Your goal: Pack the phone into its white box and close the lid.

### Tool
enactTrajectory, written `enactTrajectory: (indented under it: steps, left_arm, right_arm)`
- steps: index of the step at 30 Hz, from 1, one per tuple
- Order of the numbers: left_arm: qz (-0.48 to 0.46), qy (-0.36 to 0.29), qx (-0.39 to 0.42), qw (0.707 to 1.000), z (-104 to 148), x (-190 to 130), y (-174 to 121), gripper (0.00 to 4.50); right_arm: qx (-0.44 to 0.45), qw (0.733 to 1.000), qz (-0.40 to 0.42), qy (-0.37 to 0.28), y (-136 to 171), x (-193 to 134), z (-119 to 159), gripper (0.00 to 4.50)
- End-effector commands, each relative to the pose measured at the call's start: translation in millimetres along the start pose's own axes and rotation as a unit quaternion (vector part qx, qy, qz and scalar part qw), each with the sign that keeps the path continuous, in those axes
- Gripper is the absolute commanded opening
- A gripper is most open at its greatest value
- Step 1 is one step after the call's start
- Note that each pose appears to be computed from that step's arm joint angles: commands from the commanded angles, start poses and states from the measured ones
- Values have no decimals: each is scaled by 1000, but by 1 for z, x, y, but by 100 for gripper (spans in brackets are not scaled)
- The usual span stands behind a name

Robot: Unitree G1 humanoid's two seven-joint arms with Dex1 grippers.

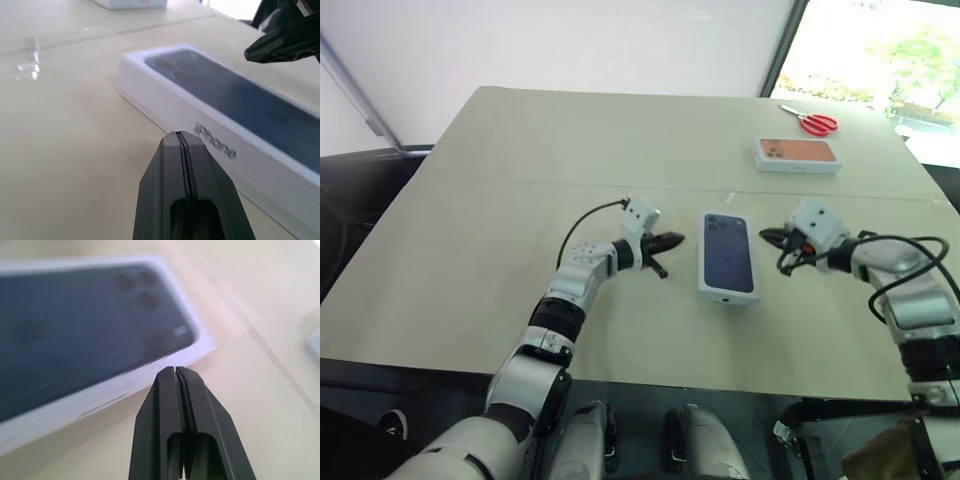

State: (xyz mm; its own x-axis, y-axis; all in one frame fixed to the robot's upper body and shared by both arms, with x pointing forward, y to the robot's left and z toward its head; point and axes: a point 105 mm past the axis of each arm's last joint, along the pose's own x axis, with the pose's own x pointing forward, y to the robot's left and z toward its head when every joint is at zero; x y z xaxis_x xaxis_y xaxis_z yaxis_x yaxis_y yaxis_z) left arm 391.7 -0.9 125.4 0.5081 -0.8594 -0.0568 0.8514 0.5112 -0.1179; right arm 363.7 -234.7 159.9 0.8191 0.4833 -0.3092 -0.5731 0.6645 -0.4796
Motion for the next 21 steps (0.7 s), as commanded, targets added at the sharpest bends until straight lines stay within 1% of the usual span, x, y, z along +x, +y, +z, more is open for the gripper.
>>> enactTrajectory:
  steps: [1,3,5,7,10,12,13,14,16,19,21]
  left_arm:
    - [-1,-60,14,998,40,15,-4,0]
    - [-2,-60,15,998,43,26,-8,0]
    - [-3,-52,22,998,38,36,-14,0]
    - [-16,-37,22,999,27,43,-20,0]
    - [-34,4,26,999,3,49,-29,0]
    - [-44,36,24,998,-13,49,-33,0]
    - [-47,47,43,997,-19,48,-34,0]
    - [-72,64,44,994,-29,45,-40,0]
    - [-125,86,75,986,-47,33,-51,0]
    - [-157,69,111,979,-47,19,-57,0]
    - [-161,60,114,979,-47,11,-56,0]
  right_arm:
    - [7,998,-29,-52,-12,5,25,6]
    - [0,998,-23,-50,-7,13,27,6]
    - [4,998,-20,-52,-3,21,27,6]
    - [11,999,-19,-50,1,27,25,6]
    - [-13,1000,6,-7,19,33,5,6]
    - [-3,1000,21,3,28,33,-4,6]
    - [-1,1000,25,8,31,31,-7,6]
    - [-9,999,48,17,39,27,-12,6]
    - [-4,995,95,28,54,14,-20,6]
    - [4,987,155,33,69,-4,-21,6]
    - [4,983,181,33,75,-14,-18,6]
